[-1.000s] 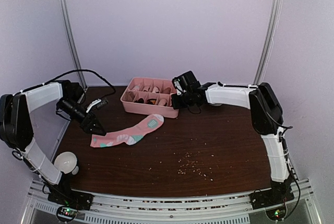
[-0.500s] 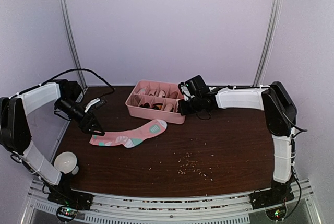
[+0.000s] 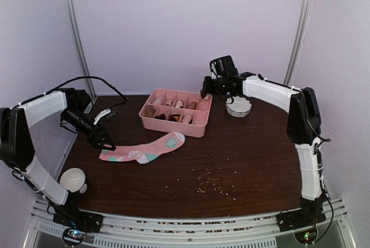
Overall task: Roll the socks
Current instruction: Place the sock in the storage box.
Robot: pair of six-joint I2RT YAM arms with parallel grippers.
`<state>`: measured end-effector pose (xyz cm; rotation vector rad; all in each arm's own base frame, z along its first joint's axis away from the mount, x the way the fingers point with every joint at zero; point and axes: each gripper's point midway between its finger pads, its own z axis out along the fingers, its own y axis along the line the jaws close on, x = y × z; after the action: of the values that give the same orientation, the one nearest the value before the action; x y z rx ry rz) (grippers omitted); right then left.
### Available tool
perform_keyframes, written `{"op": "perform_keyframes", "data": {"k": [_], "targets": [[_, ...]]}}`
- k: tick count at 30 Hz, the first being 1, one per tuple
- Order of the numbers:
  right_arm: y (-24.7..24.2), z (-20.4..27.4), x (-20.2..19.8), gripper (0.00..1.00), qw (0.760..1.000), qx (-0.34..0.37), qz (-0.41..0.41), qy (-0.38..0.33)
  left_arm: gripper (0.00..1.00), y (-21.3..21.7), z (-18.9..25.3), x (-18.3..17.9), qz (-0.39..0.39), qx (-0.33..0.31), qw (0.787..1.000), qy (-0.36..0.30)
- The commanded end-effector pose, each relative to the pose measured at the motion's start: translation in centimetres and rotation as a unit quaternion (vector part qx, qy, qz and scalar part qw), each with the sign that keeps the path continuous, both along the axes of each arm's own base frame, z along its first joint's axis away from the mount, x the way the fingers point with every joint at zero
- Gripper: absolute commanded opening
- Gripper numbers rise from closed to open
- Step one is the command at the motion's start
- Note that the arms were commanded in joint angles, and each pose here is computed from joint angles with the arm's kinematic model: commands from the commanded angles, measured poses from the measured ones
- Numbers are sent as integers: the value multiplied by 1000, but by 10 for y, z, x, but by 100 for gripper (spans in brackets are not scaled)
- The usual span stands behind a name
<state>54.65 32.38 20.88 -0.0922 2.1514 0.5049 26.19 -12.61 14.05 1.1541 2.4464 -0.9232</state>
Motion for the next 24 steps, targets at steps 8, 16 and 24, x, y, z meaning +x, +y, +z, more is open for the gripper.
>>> {"op": "perform_keyframes", "data": {"k": [8, 16, 24], "targets": [[-13, -78, 13, 0, 995, -23, -49, 84, 98, 2, 1, 2, -5, -1, 1000, -13], [-26, -90, 20, 5, 991, -44, -94, 88, 98, 2, 4, -1, -5, -5, 1000, -17], [-14, -76, 24, 41, 995, -25, -67, 71, 98, 1, 3, -5, -6, -8, 1000, -16]]}}
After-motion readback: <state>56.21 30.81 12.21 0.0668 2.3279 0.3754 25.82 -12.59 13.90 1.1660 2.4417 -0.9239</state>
